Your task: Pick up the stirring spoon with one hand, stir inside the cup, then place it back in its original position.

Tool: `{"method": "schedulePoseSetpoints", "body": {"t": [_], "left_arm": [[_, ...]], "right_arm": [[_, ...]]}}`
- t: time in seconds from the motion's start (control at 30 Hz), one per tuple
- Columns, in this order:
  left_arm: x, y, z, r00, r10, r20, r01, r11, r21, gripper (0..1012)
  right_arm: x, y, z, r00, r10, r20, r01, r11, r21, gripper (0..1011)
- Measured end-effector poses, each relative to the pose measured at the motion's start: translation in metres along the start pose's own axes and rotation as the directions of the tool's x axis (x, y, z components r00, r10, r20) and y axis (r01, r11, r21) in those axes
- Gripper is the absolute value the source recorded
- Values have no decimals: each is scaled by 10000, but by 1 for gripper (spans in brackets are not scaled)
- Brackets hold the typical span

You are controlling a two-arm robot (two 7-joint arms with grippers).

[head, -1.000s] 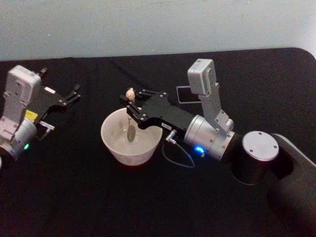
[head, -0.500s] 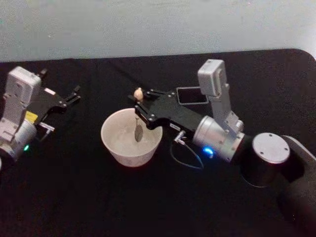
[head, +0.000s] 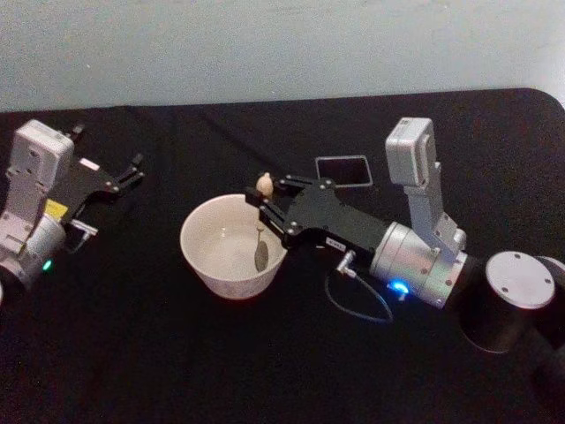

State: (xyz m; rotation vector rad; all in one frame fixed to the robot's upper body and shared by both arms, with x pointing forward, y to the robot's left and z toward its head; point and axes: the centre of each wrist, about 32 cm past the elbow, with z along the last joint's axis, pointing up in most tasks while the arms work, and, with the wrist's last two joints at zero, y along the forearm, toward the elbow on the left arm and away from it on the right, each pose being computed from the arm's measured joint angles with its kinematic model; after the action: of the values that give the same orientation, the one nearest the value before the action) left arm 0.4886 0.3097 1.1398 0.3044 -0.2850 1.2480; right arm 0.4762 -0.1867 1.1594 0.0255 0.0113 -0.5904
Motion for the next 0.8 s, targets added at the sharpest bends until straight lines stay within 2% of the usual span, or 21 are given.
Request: {"method": "schedulePoseSetpoints", "body": {"t": [0.23, 0.43, 0.63, 0.8], "left_arm": [[0, 0, 0, 10000, 0, 0, 0, 10000, -1, 1001], [0, 0, 0, 10000, 0, 1, 0, 10000, -1, 1001], [0, 0, 0, 10000, 0, 1, 0, 10000, 1, 1001], [0, 0, 0, 10000, 0, 1, 0, 10000, -1, 1001]], "right_arm": [[-76, -57, 20, 9994, 328, -143, -328, 9995, 13, 222], [-158, -25, 8, 9978, 614, -238, -614, 9981, 19, 221], [-201, 104, -35, 9979, 623, -159, -624, 9981, -23, 222], [-186, 198, -54, 9990, 431, -87, -431, 9991, -13, 222]]}}
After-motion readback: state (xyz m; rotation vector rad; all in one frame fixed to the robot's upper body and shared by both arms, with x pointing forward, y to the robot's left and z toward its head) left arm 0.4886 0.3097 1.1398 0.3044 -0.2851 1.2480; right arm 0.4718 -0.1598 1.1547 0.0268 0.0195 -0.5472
